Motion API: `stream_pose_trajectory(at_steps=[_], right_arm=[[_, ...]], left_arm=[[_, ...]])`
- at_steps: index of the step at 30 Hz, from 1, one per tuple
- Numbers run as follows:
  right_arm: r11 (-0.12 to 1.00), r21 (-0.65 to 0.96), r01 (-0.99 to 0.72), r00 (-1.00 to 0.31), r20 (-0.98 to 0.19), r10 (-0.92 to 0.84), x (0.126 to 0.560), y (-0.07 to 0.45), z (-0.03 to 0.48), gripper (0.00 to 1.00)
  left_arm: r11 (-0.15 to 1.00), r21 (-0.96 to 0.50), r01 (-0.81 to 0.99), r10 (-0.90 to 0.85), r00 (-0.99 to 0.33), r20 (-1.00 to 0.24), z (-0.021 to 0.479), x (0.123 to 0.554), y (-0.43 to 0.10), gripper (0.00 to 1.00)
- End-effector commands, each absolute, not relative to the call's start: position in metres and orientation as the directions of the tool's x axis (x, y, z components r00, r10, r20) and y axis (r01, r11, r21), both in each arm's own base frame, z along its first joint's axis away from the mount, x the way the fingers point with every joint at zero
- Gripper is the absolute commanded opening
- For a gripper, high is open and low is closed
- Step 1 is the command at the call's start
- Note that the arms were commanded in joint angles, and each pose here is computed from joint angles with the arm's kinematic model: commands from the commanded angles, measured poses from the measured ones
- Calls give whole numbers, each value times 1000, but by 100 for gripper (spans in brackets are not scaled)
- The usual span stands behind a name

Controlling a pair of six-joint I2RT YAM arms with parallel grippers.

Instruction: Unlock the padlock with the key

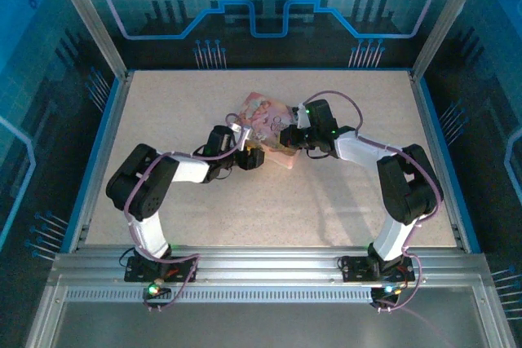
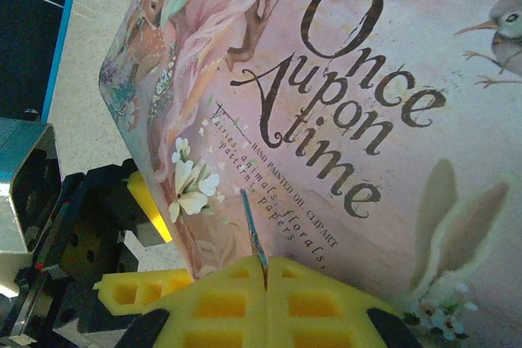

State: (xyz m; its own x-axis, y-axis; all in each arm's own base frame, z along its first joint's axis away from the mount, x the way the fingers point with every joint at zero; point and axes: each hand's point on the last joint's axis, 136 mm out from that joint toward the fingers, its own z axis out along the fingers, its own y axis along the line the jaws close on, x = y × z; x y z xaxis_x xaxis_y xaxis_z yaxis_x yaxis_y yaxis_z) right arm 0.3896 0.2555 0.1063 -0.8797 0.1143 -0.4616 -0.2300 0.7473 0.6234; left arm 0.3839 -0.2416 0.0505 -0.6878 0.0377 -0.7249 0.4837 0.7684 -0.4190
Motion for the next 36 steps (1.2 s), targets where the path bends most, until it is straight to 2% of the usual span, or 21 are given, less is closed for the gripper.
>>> stream_pose_trajectory(at_steps=[1,9,36], right_arm=[[784,592,-187,-910,-405,89,380,247,85,0],[783,594,-186,-910,-404,91,379,248,84,0],[780,596,-189,-910,-406,90,380,251,85,0]], left_arm=[[771,-386,507,47,-650,-759,56,396,-245,59],[759,-410,505,40,-665,-745,53,395,-249,52],[744,-467,478,7,-704,-710,42,388,-252,44]])
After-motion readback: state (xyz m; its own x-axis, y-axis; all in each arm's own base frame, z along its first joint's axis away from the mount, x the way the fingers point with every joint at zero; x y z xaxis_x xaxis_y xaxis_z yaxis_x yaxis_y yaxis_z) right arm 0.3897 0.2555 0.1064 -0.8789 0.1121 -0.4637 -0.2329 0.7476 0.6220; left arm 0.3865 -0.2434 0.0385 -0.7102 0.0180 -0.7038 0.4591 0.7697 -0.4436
